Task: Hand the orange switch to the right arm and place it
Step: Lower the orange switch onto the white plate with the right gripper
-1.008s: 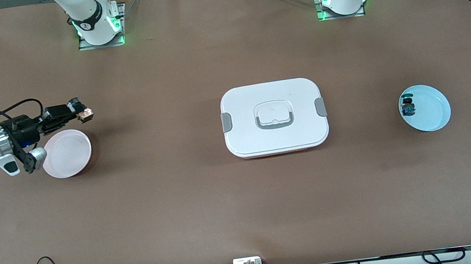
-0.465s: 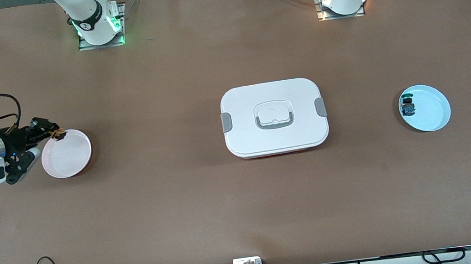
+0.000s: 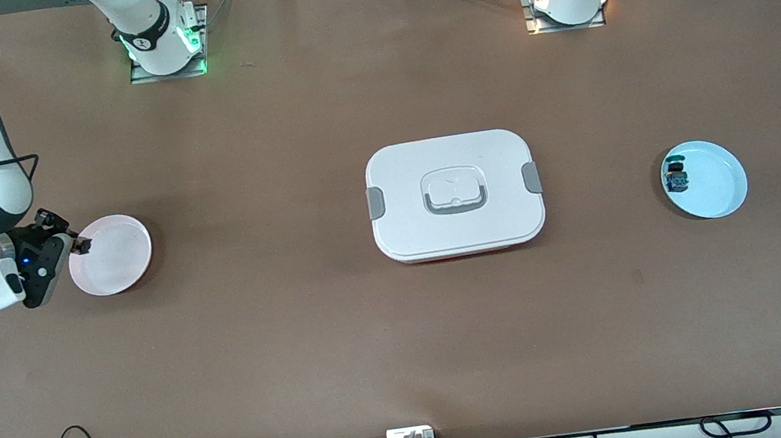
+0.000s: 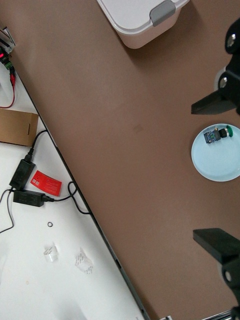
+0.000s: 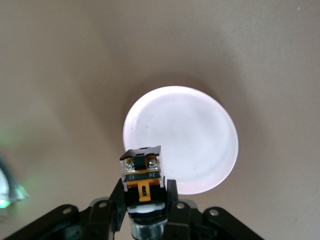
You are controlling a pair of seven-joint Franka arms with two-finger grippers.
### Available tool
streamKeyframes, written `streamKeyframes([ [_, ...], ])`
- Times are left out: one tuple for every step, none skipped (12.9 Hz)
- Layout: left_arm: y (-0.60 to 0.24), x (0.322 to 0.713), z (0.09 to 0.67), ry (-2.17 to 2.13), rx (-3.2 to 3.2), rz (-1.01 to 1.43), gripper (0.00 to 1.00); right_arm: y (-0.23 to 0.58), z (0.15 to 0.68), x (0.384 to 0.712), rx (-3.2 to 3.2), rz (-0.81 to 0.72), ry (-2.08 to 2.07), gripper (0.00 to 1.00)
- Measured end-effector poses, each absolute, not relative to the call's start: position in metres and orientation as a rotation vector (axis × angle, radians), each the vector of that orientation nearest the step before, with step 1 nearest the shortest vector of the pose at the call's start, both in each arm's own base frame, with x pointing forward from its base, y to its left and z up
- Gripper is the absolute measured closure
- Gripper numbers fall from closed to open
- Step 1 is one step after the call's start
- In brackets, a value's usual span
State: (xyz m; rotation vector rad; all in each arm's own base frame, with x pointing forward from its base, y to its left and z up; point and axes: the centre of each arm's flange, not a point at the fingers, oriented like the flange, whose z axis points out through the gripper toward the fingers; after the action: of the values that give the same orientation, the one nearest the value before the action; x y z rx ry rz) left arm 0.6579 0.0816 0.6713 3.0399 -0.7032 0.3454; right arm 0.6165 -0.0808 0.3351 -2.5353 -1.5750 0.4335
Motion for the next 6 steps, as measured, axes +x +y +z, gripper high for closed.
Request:
streamKeyframes([
  [0.059,0.657,0.671,-0.632,3.059,0.305,0.00,-0.083,0.327,0.617,-2.517,0.397,-1.641,0.65],
  [0.041,0.656,0.669,-0.551,3.073,0.263,0.00,-0.085,0.318,0.616,-2.500,0.355,-1.701,0.65],
  [0.027,0.654,0.667,-0.469,3.080,0.223,0.00,-0.088,0.308,0.613,-2.489,0.330,-1.737,0.65],
  [0.019,0.652,0.665,-0.399,3.086,0.199,0.00,-0.088,0.297,0.609,-2.483,0.316,-1.756,0.65],
  [0.015,0.652,0.665,-0.358,3.089,0.188,0.00,-0.087,0.287,0.605,-2.479,0.304,-1.771,0.65],
  [0.011,0.652,0.664,-0.341,3.089,0.183,0.00,-0.087,0.280,0.602,-2.476,0.293,-1.785,0.65],
])
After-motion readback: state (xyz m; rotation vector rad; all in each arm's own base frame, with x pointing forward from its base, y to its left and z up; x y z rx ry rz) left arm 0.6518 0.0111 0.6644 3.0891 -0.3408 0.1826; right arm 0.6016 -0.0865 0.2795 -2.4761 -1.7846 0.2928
